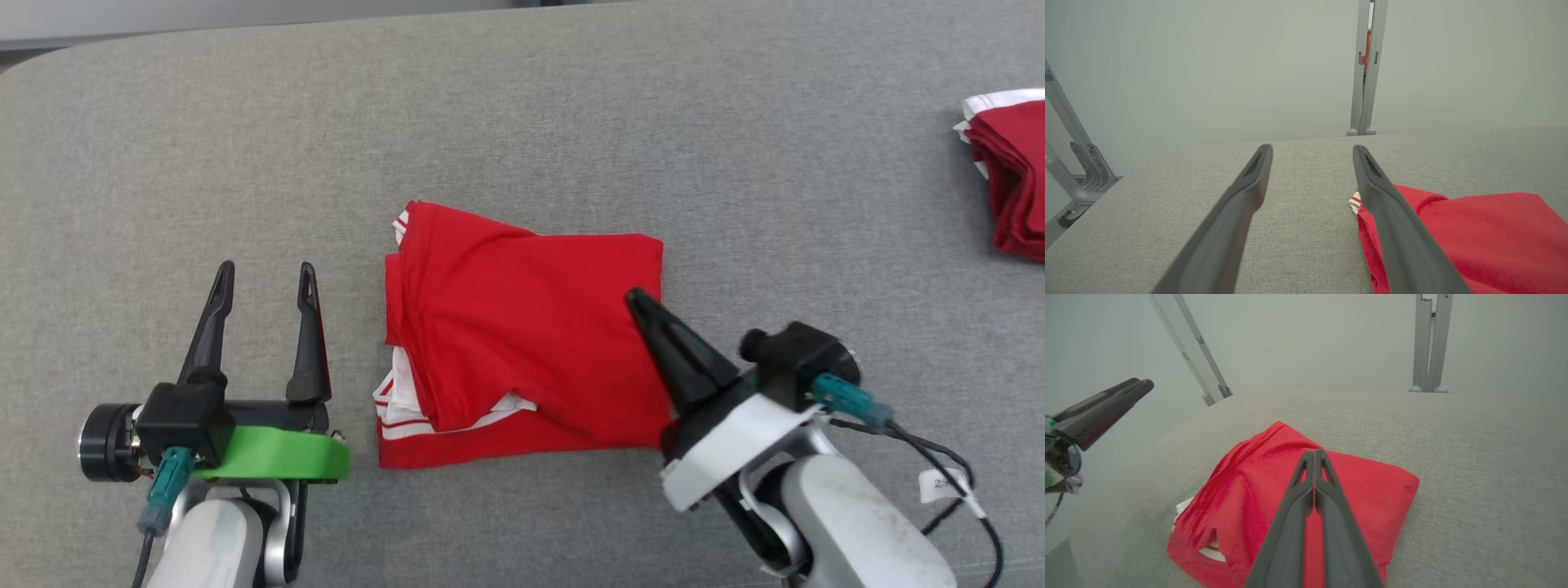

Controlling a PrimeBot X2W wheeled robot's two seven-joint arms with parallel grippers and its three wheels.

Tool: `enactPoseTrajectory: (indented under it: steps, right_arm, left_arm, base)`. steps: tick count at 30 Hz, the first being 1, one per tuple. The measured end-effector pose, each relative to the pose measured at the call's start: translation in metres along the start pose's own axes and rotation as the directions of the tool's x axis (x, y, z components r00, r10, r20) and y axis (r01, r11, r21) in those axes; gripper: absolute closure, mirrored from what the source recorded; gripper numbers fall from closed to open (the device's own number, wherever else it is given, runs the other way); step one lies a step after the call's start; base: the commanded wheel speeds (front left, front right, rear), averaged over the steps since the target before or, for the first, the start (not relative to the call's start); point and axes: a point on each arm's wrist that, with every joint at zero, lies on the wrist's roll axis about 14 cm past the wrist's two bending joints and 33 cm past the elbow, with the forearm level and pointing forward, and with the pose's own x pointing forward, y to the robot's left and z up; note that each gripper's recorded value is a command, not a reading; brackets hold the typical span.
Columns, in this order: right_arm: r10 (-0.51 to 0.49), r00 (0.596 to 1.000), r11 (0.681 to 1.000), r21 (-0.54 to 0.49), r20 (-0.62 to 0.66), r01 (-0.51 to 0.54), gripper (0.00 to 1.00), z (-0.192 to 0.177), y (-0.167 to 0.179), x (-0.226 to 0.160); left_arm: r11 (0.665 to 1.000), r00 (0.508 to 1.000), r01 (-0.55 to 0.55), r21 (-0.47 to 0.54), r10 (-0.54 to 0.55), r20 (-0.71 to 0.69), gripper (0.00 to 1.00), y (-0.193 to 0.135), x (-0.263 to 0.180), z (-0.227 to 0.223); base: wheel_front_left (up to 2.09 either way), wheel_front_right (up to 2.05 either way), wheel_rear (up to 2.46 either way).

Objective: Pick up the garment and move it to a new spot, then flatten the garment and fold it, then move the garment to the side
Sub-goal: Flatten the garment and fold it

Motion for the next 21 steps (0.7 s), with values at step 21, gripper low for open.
enactPoseTrajectory:
  steps: [21]
  right_arm:
    - [0.365,0.876,0.93,0.089,-0.314,-0.356,1.0,-0.111,0.074,0.035]
  left_arm:
    - [0.996,0.996,-0.084,0.003,0.084,-0.029,0.0,0.025,0.002,-0.015]
  base:
    - [0.0,0.0,0.0]
